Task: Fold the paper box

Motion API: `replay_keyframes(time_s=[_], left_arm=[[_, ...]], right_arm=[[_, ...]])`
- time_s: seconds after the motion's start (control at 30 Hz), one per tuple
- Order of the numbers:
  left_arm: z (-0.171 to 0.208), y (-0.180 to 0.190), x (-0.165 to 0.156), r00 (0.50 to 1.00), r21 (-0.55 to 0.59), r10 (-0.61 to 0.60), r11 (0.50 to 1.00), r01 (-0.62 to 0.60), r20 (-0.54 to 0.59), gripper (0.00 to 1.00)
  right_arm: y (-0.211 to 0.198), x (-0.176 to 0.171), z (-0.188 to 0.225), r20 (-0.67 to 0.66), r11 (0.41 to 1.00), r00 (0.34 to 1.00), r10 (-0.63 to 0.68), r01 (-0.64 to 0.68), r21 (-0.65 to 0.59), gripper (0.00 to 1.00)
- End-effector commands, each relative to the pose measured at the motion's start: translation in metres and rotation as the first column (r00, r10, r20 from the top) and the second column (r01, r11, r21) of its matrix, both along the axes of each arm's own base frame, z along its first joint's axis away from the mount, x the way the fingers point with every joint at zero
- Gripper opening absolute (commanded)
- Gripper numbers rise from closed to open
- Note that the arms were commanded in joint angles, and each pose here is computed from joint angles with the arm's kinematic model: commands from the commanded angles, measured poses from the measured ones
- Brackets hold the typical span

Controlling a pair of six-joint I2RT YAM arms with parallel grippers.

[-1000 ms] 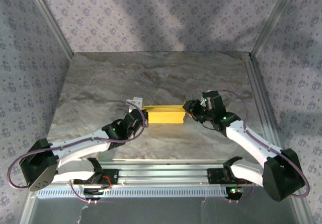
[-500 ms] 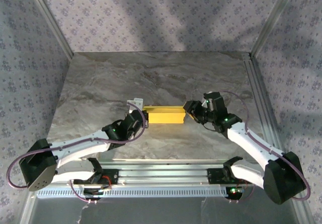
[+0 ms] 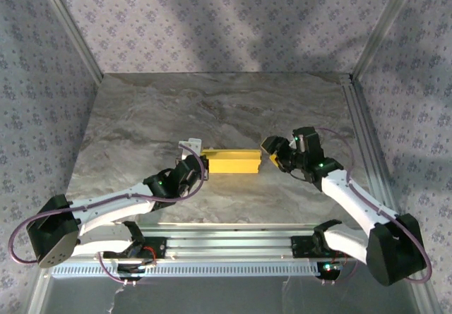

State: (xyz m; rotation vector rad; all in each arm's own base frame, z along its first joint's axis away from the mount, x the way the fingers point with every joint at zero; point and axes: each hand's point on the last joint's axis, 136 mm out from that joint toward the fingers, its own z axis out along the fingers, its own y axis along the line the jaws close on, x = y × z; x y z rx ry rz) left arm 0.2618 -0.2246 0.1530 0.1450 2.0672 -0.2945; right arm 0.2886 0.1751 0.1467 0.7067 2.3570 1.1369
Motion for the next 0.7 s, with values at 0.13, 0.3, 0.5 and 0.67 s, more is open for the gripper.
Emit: replay_keyframes(time_s=[0.13, 0.3, 0.5, 0.67], left_arm=[[-0.032, 0.011, -0.013, 0.995, 0.124, -0.015, 0.992, 0.027, -0.095, 0.00], [-0.033, 0.011, -0.013, 0.995, 0.125, -0.011, 0.992, 0.024, -0.100, 0.00], [-0.031, 0.009, -0.013, 0.995, 0.121, -0.012, 0.992, 0.024, -0.101, 0.00], [-0.030, 0.010, -0.013, 0.995, 0.122, -0.010, 0.992, 0.023, -0.102, 0.00]], right_arm=[[0.009, -0.003, -0.003, 0.002, 0.999, 0.999, 0.032, -0.032, -0.004, 0.50], [0.005, -0.008, -0.016, -0.011, 0.999, 0.999, 0.033, -0.034, -0.039, 0.48], [-0.001, -0.012, -0.024, 0.002, 0.984, 0.998, 0.065, -0.064, -0.168, 0.38], [-0.007, -0.017, -0.041, -0.002, 0.930, 0.993, 0.117, -0.110, -0.351, 0.38]])
